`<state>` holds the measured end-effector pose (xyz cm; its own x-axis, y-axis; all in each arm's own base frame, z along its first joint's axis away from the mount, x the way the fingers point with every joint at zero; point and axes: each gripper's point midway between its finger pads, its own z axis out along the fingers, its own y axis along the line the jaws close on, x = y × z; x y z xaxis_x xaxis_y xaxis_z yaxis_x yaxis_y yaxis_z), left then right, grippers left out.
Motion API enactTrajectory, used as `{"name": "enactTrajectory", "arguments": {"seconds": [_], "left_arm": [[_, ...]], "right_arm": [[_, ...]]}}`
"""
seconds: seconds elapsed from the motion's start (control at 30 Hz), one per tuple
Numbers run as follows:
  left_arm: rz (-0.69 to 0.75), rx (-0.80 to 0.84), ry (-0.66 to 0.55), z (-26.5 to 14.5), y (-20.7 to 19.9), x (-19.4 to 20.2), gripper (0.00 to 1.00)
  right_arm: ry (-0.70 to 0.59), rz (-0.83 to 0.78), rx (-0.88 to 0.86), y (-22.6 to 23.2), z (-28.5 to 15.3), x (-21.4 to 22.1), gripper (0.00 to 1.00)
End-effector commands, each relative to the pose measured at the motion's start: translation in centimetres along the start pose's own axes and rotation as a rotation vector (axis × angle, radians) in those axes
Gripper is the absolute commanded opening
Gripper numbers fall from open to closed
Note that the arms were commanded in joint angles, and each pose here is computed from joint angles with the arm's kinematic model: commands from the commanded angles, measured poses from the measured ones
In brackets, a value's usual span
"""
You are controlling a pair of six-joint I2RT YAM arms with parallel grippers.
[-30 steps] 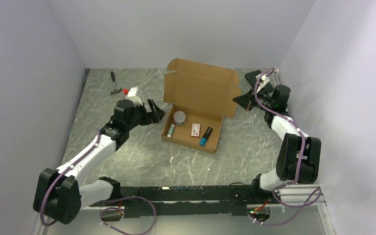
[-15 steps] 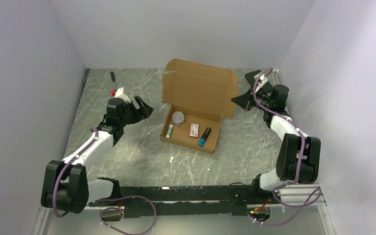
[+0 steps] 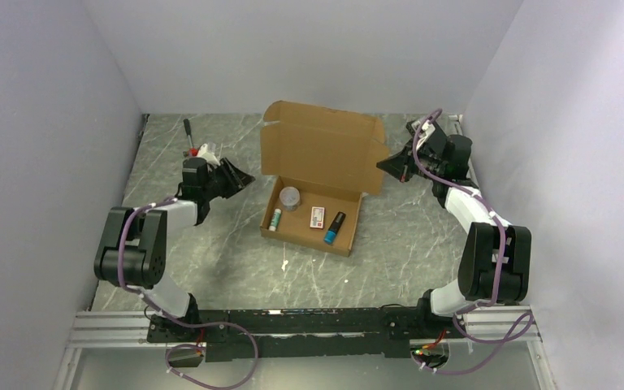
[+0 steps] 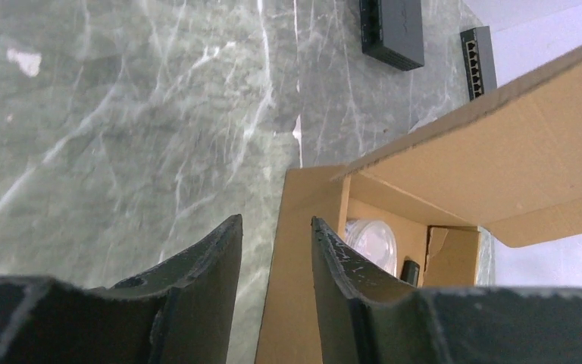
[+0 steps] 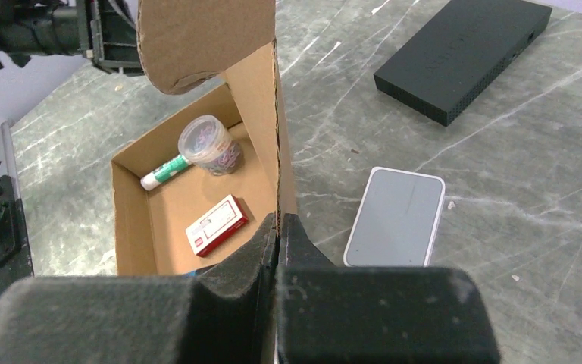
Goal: Fold the paper box
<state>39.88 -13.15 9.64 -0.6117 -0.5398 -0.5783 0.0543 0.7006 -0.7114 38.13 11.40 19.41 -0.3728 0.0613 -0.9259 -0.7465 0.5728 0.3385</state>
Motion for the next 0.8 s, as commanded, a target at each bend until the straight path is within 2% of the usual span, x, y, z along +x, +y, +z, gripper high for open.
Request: {"name": "enactTrajectory", "arguments": {"seconds": [0.0,0.07,0.17,0.23,0.33,0.57,0.77], "left_arm": [[0.071,0.128,-0.087,1.7,-3.0,-3.9,0.43],[0.073,0.115,-0.099,2.5,-2.3,-4.7,0.42],[0.048,0.080,-0.125,3.3,-0.9,-6.0,0.24],[0.030,0.074,-0.143,3.6,-0.4,-6.7,0.19],[0.039,0.126,-0.115,4.5,-1.0,-7.0,0.17],[0.060,0.444,0.004,4.9,-4.8,-4.5,0.16],[0.052,0.495,0.050,3.7,-4.6,-1.3,0.16]], "right_arm": [[-0.018,-0.085,-0.057,1.6,0.3,-2.3,0.00],[-0.009,-0.113,-0.059,1.7,0.5,-2.2,0.00],[0.000,-0.125,-0.066,2.1,0.8,-2.2,0.00],[0.004,-0.133,-0.073,2.3,1.1,-2.1,0.00],[0.013,-0.143,-0.081,2.5,1.4,-2.0,0.00],[0.026,-0.139,-0.083,2.5,1.7,-1.8,0.00],[0.046,-0.164,-0.084,2.8,2.2,-1.8,0.00]]}}
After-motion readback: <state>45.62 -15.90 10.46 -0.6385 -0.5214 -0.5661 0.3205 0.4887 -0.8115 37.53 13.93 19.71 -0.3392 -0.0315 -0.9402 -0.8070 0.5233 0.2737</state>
